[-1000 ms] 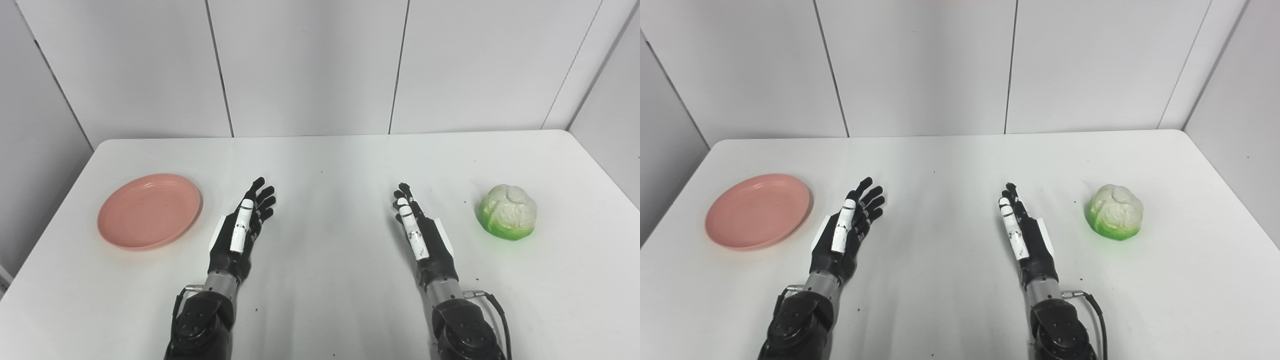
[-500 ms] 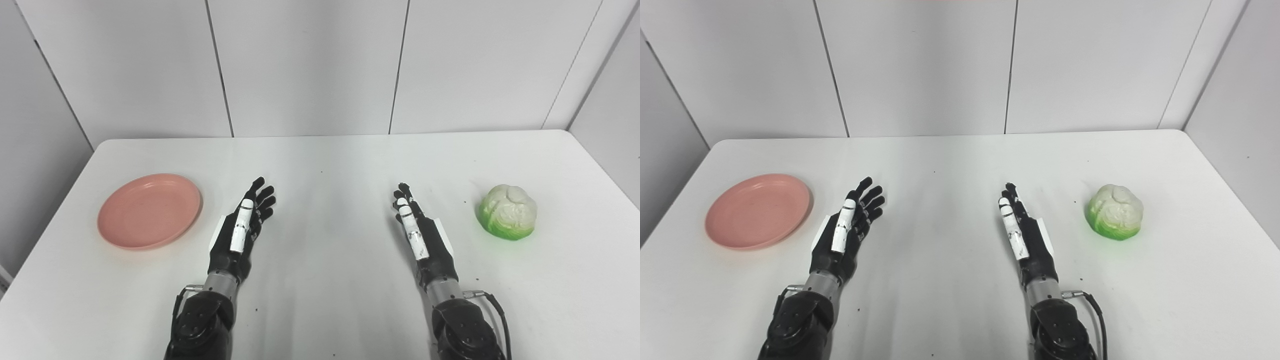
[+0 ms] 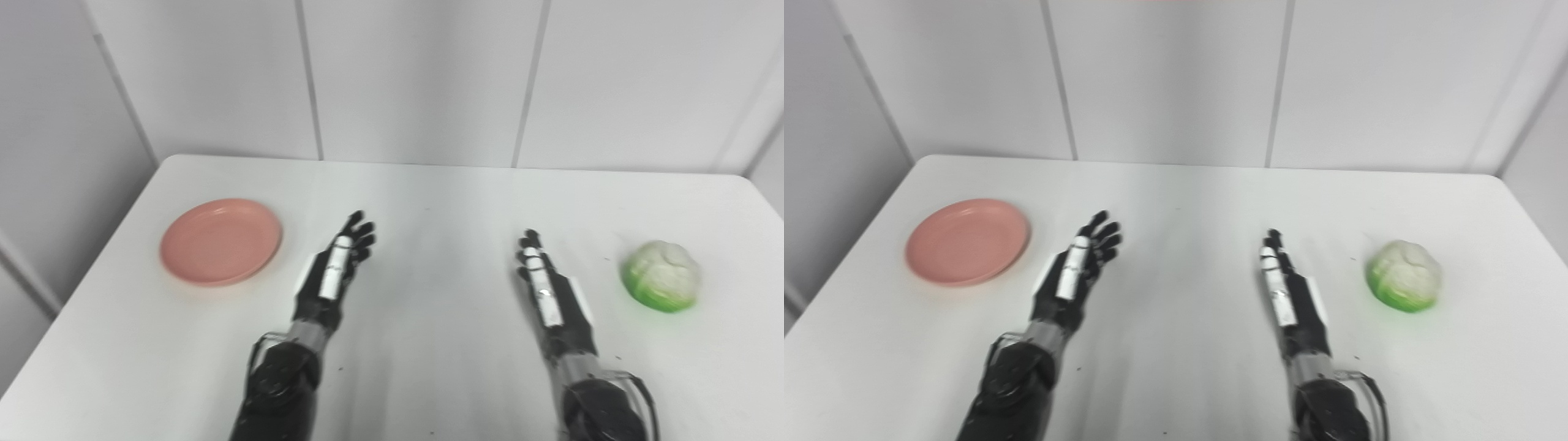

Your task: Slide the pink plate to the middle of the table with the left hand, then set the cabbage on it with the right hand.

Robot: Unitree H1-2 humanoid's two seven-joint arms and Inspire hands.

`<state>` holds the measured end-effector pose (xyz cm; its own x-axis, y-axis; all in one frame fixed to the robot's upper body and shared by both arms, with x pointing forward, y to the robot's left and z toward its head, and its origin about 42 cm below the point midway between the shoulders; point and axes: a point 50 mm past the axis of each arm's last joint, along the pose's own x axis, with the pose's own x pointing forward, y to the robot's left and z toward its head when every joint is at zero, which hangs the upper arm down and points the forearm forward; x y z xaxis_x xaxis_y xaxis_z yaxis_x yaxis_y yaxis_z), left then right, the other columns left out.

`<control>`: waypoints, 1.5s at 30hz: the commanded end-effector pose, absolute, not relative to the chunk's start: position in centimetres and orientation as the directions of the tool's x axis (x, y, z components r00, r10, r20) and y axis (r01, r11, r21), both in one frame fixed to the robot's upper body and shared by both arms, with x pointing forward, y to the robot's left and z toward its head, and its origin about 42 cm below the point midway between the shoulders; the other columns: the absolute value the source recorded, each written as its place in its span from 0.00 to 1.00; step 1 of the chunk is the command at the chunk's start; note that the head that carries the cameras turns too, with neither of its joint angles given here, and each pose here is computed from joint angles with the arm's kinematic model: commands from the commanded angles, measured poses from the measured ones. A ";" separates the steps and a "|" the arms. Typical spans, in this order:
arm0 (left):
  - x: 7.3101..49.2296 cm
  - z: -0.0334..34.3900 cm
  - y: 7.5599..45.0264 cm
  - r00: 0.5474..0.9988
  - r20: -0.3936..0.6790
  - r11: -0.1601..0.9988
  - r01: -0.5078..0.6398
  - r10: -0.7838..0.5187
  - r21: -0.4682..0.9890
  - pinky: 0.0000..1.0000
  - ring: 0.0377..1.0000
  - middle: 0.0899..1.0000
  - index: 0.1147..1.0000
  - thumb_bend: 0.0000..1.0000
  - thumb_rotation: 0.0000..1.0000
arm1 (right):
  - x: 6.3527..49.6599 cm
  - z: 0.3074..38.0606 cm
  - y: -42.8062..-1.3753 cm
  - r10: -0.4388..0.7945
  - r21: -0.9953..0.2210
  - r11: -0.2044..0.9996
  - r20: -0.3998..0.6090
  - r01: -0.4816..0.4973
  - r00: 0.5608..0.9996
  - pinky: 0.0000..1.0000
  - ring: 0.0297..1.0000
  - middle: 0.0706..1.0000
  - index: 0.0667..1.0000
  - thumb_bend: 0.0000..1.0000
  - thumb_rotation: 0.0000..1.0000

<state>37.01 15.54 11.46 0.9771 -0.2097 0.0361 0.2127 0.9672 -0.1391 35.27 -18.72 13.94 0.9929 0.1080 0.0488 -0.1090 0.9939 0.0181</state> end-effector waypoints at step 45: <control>37.1 15.2 13.8 0.969 0.133 0.962 0.226 -0.207 -0.154 0.97 0.92 0.92 0.92 0.49 1.00 | 35.7 14.7 -20.0 0.127 0.052 0.989 0.140 -0.135 0.982 1.00 0.98 0.99 1.00 0.15 1.00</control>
